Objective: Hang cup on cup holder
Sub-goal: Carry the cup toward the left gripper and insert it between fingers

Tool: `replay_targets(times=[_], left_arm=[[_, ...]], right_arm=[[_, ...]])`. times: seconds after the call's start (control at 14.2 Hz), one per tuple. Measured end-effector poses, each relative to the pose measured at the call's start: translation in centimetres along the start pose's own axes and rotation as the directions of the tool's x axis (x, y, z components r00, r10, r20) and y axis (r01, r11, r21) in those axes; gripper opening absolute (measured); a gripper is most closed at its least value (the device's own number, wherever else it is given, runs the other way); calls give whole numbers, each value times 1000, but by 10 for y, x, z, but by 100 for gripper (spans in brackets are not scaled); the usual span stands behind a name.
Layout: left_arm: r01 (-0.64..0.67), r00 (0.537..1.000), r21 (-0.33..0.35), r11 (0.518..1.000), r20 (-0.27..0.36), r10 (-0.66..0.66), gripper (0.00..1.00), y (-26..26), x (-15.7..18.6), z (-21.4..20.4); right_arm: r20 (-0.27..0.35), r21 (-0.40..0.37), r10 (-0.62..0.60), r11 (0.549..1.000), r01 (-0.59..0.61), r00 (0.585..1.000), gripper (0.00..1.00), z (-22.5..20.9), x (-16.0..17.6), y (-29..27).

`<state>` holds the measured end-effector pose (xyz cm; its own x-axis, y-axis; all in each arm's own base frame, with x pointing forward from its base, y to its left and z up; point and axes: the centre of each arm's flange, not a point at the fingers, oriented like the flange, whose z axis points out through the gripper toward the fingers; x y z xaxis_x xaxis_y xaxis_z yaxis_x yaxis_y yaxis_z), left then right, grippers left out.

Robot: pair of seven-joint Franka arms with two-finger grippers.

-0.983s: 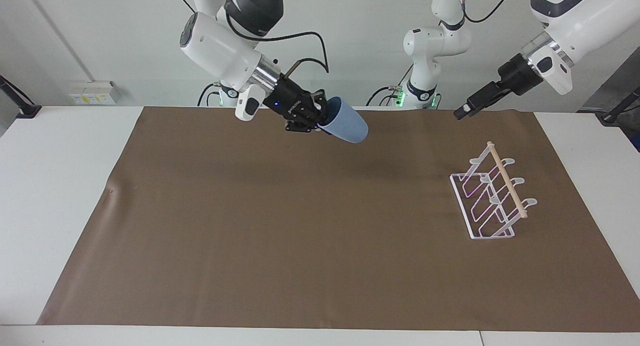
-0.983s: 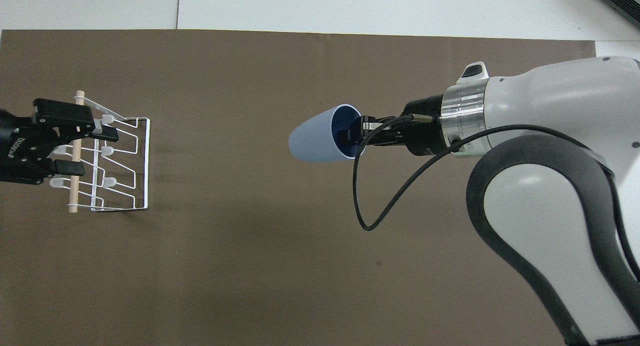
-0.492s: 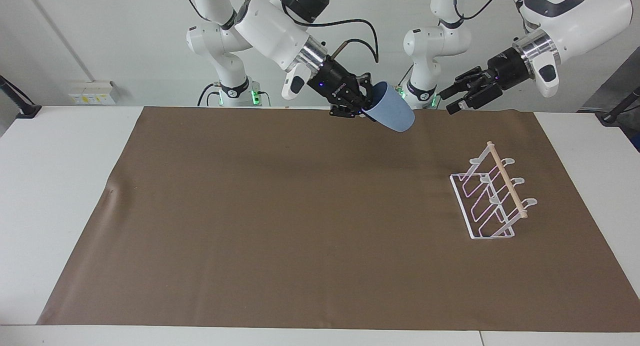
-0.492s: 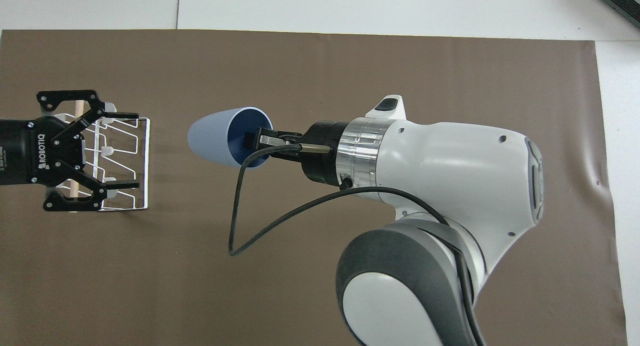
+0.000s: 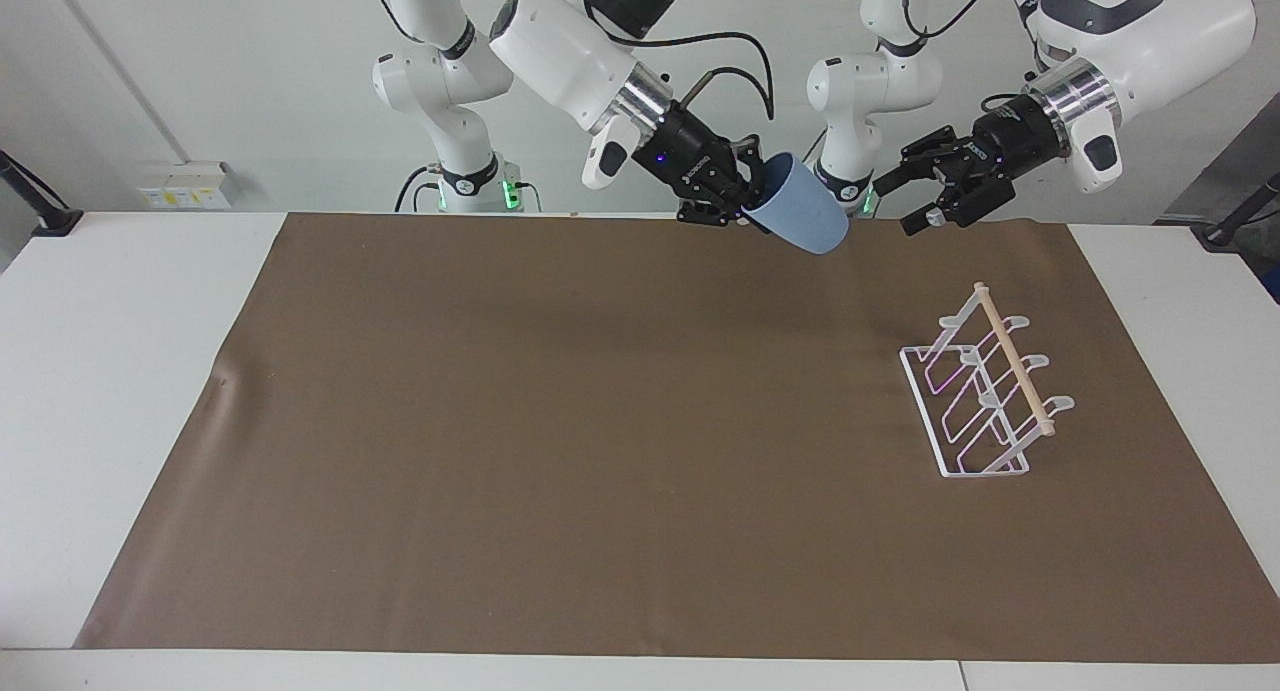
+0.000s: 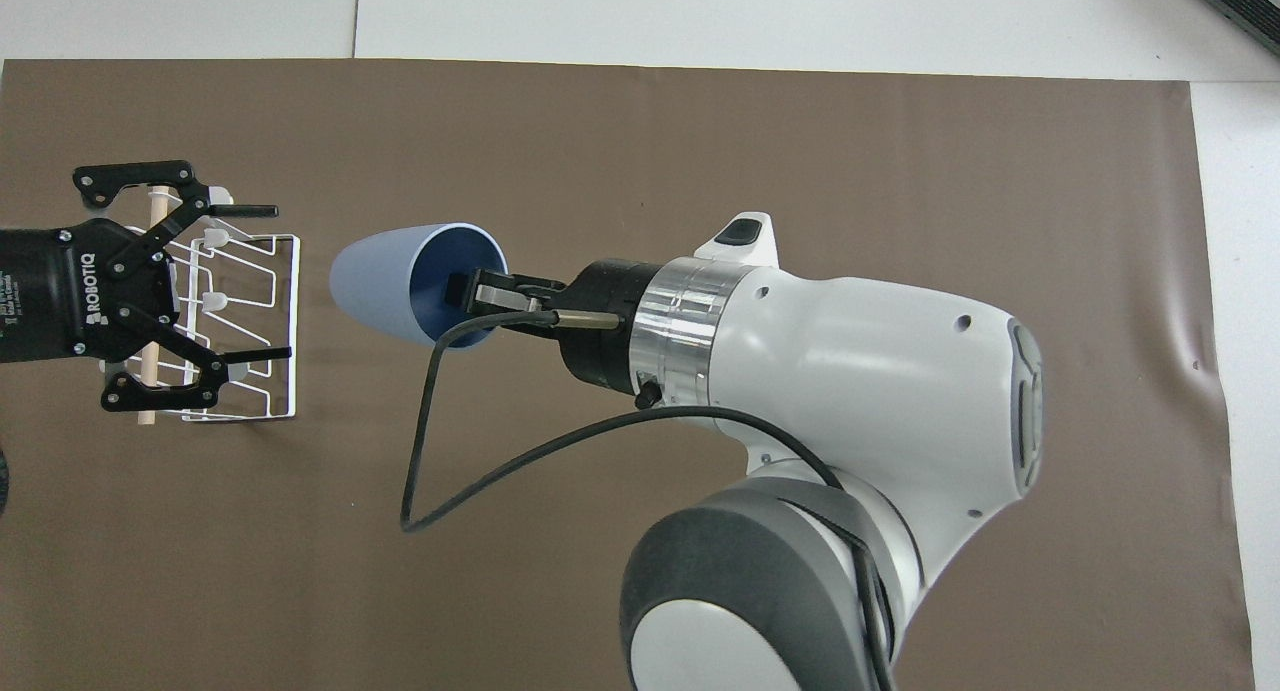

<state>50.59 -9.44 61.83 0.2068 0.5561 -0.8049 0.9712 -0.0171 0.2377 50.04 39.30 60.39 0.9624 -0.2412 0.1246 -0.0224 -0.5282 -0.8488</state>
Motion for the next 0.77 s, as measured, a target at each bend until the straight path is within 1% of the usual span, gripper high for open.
replay_targets(times=[0.21, 0.49, 0.77], left_arm=[[-3, 1000, 1, 1000, 10, 3, 100, -1, -5, 2], [-24, 1000, 33, 999, 21, 23, 100, -5, -18, 19], [-24, 999, 33, 999, 31, 23, 100, -6, -22, 22]], right_arm=[[-1, 1, 3, 1000, -3, 1000, 5, 0, 1, 1], [-1, 1, 6, 1000, -6, 1000, 5, 0, 1, 1], [-1, 1, 6, 1000, -6, 1000, 5, 0, 1, 1]])
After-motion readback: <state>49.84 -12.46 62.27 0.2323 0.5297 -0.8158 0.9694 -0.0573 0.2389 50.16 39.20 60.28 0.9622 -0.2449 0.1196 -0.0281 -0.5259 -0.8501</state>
